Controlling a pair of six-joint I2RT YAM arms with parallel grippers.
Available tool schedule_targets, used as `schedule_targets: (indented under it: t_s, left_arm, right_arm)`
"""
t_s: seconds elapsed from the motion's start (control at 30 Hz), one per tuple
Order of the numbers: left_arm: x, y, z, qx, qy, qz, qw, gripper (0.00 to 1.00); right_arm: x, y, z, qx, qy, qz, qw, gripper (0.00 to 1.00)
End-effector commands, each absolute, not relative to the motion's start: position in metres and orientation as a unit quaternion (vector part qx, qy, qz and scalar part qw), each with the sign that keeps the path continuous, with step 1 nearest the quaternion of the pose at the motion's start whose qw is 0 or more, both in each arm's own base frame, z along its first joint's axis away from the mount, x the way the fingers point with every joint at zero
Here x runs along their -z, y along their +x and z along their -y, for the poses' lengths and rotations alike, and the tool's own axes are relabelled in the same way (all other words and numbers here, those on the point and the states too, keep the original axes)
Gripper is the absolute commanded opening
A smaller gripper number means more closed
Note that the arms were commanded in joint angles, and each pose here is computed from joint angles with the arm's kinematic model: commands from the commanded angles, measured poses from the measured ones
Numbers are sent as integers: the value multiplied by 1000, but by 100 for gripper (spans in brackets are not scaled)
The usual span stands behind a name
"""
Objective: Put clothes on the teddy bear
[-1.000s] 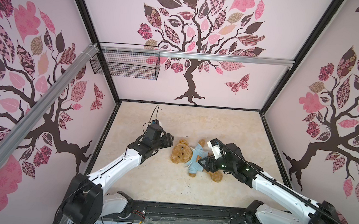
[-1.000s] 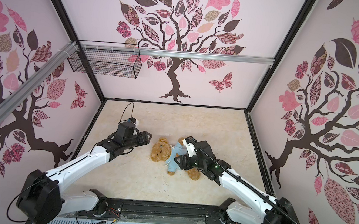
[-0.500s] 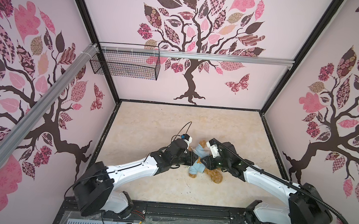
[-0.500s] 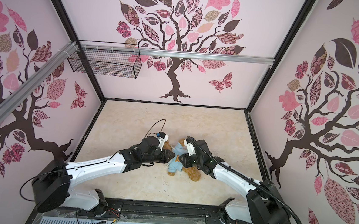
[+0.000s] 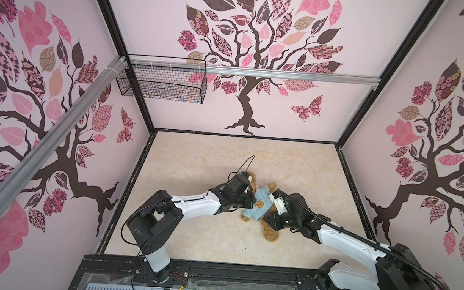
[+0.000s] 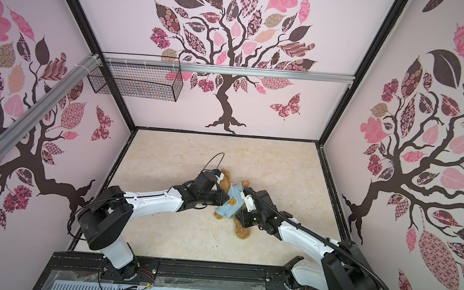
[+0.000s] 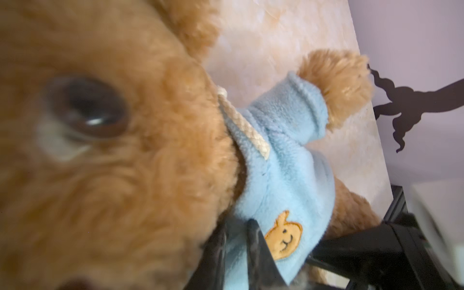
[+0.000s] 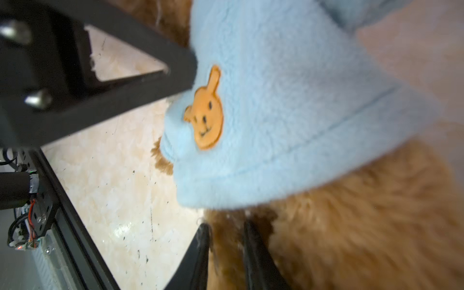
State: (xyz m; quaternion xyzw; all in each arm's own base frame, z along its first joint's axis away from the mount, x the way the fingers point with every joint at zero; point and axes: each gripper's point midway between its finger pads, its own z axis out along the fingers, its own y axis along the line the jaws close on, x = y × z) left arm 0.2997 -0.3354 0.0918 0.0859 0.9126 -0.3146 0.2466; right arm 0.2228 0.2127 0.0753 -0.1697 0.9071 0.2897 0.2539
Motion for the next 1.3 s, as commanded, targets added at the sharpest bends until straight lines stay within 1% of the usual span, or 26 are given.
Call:
schedule_targets:
  t_s: [0.0, 0.1, 0.2, 0.33, 0.43, 0.53, 0.67, 0.77, 0.93, 1.07, 1.13, 1.27]
  left_arm:
    - [-119, 311, 327, 299, 109, -906, 280, 26]
    - [-136, 305, 321, 295, 128, -902, 289, 33]
    - [-144, 293, 312, 298, 126, -900, 290, 37]
    - [-139, 273, 300, 316, 102, -900, 284, 39]
    - [-137, 263, 287, 315, 82, -901, 286, 41]
    - [-137, 261, 268, 297, 59, -903, 305, 43]
    - [-136, 262, 240, 269, 44, -908, 319, 46]
    - [-138, 264, 223, 252, 42, -909, 328, 49]
    - [-144, 268, 206, 229, 42, -909, 347, 54]
    - [-152, 276, 198, 227, 32, -904, 361, 59]
    - [-160, 282, 193, 223, 28, -900, 374, 61]
    - [-184, 296, 174, 208, 15, -884, 418, 66]
  right_arm:
    - [-116, 227, -211, -293, -176, -893, 292, 29]
    - [-150, 237, -216, -307, -175, -875, 331, 31]
    - [-162, 252, -215, -293, -167, -872, 355, 33]
    - [-149, 279, -198, -283, -127, -883, 351, 35]
    - [-121, 291, -189, -276, -107, -899, 324, 38]
    - [-96, 289, -193, -280, -103, -909, 290, 42]
    - [-78, 274, -206, -335, -81, -906, 245, 40]
    - [-73, 264, -215, -376, -56, -895, 235, 39]
    - [-79, 251, -234, -405, -55, -884, 227, 39]
    - [-100, 249, -245, -433, -66, -868, 234, 45]
    - [-114, 250, -242, -428, -77, -865, 253, 51]
    - [-146, 267, -213, -329, -103, -877, 335, 63]
